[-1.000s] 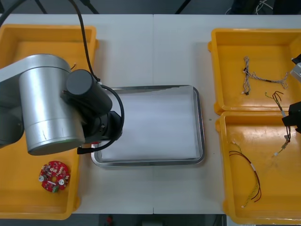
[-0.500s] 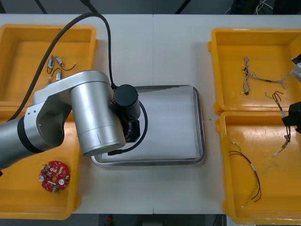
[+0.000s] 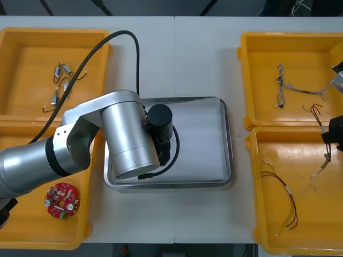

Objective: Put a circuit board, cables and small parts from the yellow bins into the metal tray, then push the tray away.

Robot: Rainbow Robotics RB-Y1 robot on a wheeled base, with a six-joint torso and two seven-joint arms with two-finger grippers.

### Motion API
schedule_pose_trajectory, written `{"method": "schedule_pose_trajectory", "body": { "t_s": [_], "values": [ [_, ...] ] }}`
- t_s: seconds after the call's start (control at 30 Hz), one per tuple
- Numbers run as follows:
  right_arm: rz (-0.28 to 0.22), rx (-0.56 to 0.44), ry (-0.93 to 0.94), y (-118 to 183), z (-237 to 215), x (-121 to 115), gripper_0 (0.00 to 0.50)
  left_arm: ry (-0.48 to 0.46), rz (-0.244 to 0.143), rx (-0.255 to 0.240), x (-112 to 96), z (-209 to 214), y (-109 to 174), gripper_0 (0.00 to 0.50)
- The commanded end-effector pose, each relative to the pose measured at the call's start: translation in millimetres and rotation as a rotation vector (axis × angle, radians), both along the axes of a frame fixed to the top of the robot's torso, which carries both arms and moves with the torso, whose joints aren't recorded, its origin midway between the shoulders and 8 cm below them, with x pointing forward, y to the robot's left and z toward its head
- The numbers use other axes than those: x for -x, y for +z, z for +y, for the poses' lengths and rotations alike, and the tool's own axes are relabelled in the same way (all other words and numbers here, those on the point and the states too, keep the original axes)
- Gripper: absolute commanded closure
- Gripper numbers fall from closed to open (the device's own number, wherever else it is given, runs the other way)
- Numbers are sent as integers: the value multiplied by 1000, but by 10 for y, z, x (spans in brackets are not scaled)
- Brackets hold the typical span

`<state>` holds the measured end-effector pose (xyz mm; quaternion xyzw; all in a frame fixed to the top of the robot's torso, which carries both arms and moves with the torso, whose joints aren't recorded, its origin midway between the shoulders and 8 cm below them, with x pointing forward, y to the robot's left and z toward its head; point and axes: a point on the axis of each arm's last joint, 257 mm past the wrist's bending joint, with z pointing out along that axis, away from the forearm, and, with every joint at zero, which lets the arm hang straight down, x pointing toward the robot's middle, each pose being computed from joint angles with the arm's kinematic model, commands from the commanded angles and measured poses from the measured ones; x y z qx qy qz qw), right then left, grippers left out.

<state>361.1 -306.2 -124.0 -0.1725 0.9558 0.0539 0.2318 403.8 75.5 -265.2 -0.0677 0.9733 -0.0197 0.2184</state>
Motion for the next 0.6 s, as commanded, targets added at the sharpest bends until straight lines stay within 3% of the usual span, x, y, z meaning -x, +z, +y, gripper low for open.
{"method": "schedule_pose_trajectory", "body": {
  "t_s": [0.03,0.13,0.37,0.47,0.53,0.6],
  "values": [
    [-47,47,50,139,7,-32,500,-22,-36,25,-17,-212,109,493],
    [-47,47,50,139,7,-32,500,-18,-34,21,-24,-194,99,475],
    [-47,47,50,139,7,-32,500,-18,-34,14,-46,-151,70,382],
    [-47,47,50,139,7,-32,500,-17,-33,14,-47,-137,70,309],
    [-47,47,50,139,7,-32,500,-17,-32,14,-52,-124,64,215],
    [-47,47,50,139,7,-32,500,-15,-31,15,-52,-114,61,180]
  ]
}}
